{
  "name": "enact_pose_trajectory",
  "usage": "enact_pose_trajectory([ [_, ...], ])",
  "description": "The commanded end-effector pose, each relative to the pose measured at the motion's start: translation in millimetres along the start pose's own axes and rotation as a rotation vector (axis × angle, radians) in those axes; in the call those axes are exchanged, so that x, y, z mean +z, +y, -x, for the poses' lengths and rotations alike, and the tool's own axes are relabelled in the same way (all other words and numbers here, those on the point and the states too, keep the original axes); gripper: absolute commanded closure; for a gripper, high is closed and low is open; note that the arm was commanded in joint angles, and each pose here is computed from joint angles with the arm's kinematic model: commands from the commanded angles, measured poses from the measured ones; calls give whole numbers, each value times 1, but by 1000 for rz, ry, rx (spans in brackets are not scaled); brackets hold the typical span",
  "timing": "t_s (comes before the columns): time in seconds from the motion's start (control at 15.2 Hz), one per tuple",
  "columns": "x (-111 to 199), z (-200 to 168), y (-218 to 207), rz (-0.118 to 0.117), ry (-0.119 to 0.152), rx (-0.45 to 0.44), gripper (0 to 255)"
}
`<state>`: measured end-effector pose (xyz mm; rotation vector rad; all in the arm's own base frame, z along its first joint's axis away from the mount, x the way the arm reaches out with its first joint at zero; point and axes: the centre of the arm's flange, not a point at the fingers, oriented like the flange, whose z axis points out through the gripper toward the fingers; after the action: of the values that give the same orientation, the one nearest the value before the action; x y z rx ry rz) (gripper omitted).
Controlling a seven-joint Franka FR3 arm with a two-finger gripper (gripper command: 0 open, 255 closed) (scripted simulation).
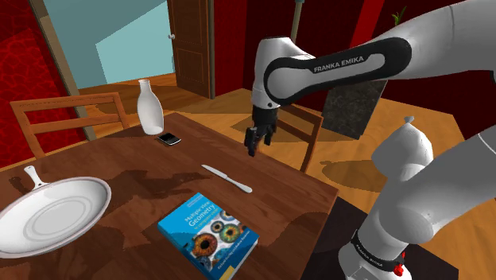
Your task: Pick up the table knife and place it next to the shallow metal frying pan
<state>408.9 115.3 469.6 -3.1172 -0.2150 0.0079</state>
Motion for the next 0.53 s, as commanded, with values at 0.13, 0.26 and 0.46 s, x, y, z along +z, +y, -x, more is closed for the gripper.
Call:
enact_pose_trajectory([
  [0.13,36,-32,-24,-6,-1,-13,0],
  [0.26,53,-47,-35,-8,-2,-19,0],
  [0.46,80,-71,-52,-12,-5,-29,0],
])
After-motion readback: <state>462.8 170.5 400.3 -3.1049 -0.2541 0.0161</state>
